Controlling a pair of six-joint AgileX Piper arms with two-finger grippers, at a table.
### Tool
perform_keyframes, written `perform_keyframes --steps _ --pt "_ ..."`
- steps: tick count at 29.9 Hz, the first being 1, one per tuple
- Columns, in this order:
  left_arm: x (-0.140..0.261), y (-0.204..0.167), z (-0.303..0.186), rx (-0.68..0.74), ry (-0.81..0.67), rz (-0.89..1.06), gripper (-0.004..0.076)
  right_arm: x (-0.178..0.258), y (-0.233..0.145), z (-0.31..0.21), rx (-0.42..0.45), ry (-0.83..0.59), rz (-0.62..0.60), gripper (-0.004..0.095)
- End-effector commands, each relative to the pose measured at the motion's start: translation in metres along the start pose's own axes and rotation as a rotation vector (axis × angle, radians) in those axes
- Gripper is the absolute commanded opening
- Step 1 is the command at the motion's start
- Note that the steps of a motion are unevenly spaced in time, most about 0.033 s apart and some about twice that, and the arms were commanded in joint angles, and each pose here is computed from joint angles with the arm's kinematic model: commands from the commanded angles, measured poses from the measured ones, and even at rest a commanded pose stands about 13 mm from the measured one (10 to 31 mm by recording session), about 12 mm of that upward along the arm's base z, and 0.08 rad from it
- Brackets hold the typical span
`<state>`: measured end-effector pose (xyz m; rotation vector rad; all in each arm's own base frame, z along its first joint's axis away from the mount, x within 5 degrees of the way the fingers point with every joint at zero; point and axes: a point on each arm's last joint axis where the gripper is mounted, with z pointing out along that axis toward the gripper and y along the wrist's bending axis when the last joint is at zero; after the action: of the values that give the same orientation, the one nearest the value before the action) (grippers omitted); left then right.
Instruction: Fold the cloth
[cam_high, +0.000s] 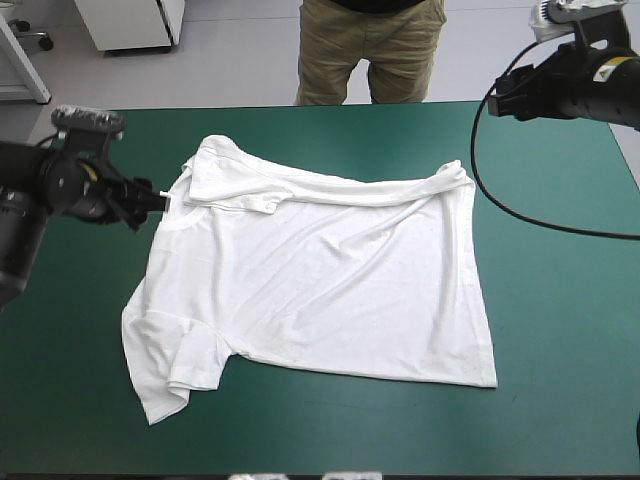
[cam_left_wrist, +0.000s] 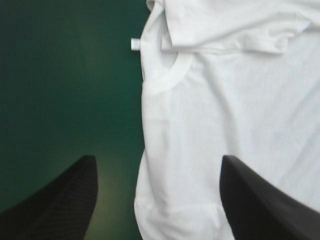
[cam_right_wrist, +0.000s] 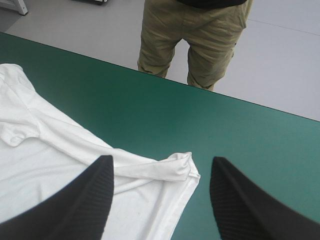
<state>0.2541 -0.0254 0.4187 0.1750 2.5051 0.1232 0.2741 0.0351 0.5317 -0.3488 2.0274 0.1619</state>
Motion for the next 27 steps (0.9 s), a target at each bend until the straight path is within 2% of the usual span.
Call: perform_keyframes --steps 1,7,11,20,27 --pt "0.031 0.001 -0.012 -0.006 -0.077 -0.071 0.0496 -0.007 0.006 -0.043 0.019 -0.099 -0.010 0.0532" --pt "0.076 -0.001 0.038 -0.078 0.096 -0.101 0.0496 -0.002 0.014 -0.053 -0.034 -0.068 0.020 0.0532" --pt "0.095 0.002 0.070 -0.069 0.146 -0.159 0.0496 0.000 0.016 -0.052 -0.062 -0.039 0.024 0.0532" --pt "0.112 0.025 0.128 0.007 0.260 -0.341 0.0496 0.007 0.015 -0.039 -0.080 -0.004 0.030 0.0532" --pt "0.116 0.030 0.157 0.030 0.334 -0.333 0.0496 0.012 0.015 -0.031 -0.096 0.017 0.031 0.0508"
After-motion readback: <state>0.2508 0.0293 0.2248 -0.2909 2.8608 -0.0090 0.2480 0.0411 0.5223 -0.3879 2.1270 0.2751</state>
